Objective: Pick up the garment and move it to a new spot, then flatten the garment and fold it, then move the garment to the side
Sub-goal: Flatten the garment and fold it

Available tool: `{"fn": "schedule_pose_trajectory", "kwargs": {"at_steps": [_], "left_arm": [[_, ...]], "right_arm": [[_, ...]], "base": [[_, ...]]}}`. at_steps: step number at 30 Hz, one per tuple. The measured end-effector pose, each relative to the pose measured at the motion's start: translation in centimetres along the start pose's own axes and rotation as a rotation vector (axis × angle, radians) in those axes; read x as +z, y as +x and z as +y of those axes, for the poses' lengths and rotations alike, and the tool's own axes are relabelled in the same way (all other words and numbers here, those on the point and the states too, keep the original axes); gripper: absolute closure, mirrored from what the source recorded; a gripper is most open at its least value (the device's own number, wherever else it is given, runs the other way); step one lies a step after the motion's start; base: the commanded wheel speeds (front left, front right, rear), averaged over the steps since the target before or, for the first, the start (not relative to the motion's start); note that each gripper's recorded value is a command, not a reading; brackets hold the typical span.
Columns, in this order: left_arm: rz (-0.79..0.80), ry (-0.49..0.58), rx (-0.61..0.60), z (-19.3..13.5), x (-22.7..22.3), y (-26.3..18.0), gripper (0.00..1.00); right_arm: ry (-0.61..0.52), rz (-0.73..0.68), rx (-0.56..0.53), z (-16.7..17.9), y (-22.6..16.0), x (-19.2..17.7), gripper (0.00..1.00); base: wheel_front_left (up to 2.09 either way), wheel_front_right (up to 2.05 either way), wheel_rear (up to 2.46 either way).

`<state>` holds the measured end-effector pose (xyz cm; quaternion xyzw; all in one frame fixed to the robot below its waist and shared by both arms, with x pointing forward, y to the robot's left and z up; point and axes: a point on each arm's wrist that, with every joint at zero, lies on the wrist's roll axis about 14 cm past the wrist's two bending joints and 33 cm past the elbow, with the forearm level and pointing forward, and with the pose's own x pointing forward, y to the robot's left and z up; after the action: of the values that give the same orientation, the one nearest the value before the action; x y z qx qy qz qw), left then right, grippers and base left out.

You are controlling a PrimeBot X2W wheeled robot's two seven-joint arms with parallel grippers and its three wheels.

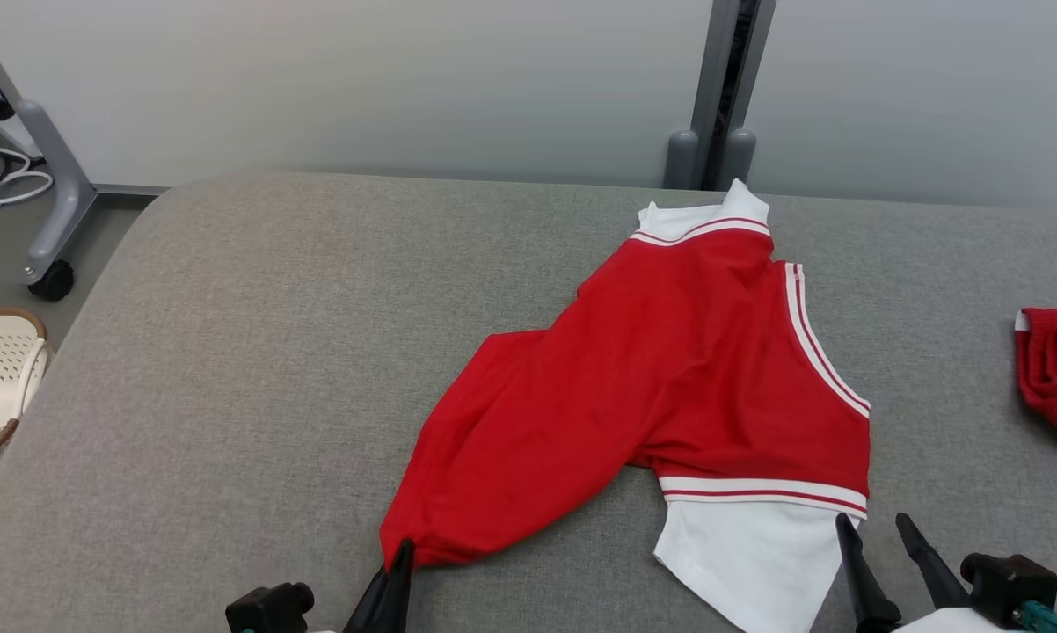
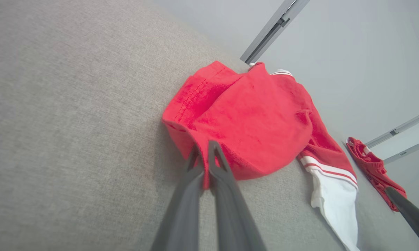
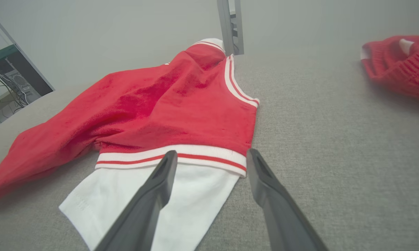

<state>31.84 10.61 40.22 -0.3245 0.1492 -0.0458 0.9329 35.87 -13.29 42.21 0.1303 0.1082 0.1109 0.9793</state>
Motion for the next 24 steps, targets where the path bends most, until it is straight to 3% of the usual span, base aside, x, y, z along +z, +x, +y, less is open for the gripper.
{"fn": "schedule_pose_trajectory", "kwargs": {"at_steps": [7, 19, 24], "left_arm": [[-0.026, 0.029, -0.022, -0.5, 1.0, 0.5, 1.0], [-0.004, 0.043, -0.039, -1.1, 0.5, 1.2, 1.0], [0.001, 0.044, -0.036, -1.0, 0.3, 1.2, 1.0]], "right_arm": [[0.091, 0.108, -0.003, 0.4, -1.8, -2.9, 0.0], [0.171, 0.322, 0.115, 3.9, -5.4, -7.0, 0.0], [0.19, 0.345, 0.125, 3.9, -5.8, -7.2, 0.0]], "base": [[0.0, 0.0, 0.0], [0.0, 0.0, 0.0], [0.0, 0.0, 0.0]]}}
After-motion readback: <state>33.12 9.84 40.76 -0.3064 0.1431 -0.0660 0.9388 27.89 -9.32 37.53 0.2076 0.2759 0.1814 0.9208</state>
